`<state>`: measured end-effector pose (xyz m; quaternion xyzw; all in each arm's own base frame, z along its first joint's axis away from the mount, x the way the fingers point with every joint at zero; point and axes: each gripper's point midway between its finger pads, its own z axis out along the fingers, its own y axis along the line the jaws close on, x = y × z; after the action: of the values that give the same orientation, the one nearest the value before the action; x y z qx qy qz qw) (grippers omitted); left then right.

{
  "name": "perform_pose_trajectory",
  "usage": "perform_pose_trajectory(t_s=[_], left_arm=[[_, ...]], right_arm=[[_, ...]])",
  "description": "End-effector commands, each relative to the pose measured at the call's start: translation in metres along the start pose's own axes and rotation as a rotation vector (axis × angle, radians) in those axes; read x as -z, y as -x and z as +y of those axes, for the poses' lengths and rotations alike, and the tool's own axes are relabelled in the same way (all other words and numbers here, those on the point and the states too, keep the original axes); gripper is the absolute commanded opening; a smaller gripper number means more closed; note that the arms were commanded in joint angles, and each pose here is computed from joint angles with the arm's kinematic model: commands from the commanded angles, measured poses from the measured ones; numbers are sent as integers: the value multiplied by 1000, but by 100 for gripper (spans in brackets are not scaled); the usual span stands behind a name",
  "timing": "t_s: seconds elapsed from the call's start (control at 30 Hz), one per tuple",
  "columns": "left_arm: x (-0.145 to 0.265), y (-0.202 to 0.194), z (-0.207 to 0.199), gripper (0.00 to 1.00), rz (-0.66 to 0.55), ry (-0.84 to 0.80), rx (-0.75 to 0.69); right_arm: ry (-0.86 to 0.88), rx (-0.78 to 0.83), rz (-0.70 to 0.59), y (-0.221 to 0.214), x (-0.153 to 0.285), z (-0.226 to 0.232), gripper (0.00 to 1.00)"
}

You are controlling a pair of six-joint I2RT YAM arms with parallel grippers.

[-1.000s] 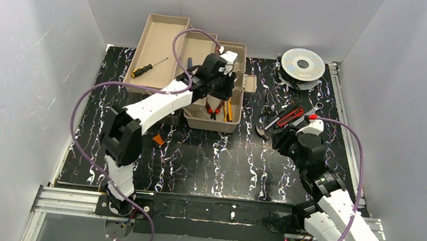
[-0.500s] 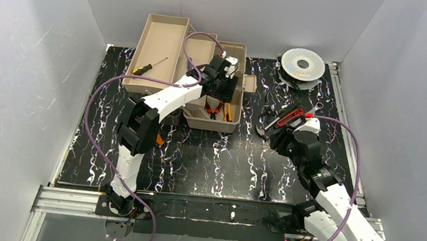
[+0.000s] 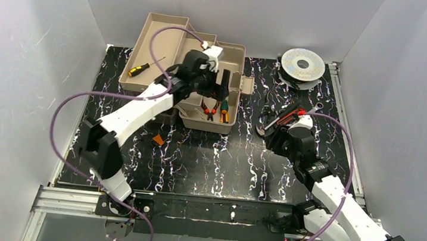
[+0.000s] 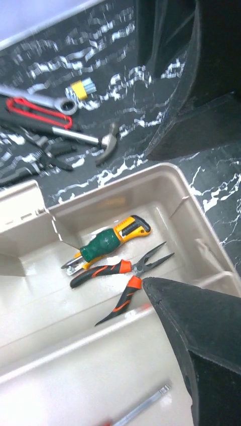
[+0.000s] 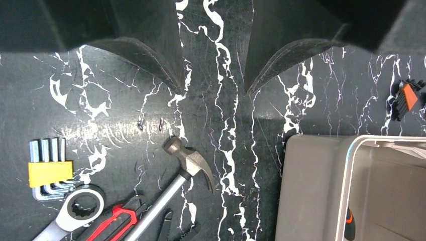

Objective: Pack the tool kit

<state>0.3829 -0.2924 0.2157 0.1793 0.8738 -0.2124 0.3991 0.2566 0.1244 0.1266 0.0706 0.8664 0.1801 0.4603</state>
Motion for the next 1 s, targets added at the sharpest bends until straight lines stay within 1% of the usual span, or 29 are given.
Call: perform_pose_trajectory(t_s=[0.0,0.1,0.17,0.23,0.33,0.4,0.5,0.53,0.57,0.6,0.67,0.8,0.87,0.97], left_arm=[[56,24,-23,87,-146,-108,23],[82,16,-29,88,-164,-141,39],[97,5,-31,89,-171,-158,56],[110,-11,-30,89,-169,-163,69],[127,-42,-20,89,-148,-134,77],[137,-62,-5,91,-122,-65,78],[154,-91,28,93,-86,104,104],[160,-102,42,94,-73,182,142],[167,-113,56,98,-64,268,193],[175,-125,69,98,-62,350,245],[183,-151,86,98,-41,447,316],[188,-199,104,98,-7,536,400],[192,-214,112,98,-12,579,439],[189,-225,116,98,-40,579,464]], right_arm=[[62,-20,-74,31,0,21,55],[45,-16,-112,42,-1,21,56],[-6,-22,-138,53,-4,16,56],[-127,-60,-141,62,-9,1,56],[-288,-115,-100,74,-15,-16,57],[-346,-156,-75,78,-22,-21,57],[-354,-220,-33,79,-38,-22,58],[-352,-241,-20,80,-44,-24,60],[-362,-264,-11,79,-50,-27,70],[-384,-294,-6,77,-56,-33,72],[-398,-332,22,74,-67,-41,72],[-438,-387,52,71,-83,-49,69],[-446,-411,66,70,-91,-47,66],[-452,-435,102,68,-106,-43,63]])
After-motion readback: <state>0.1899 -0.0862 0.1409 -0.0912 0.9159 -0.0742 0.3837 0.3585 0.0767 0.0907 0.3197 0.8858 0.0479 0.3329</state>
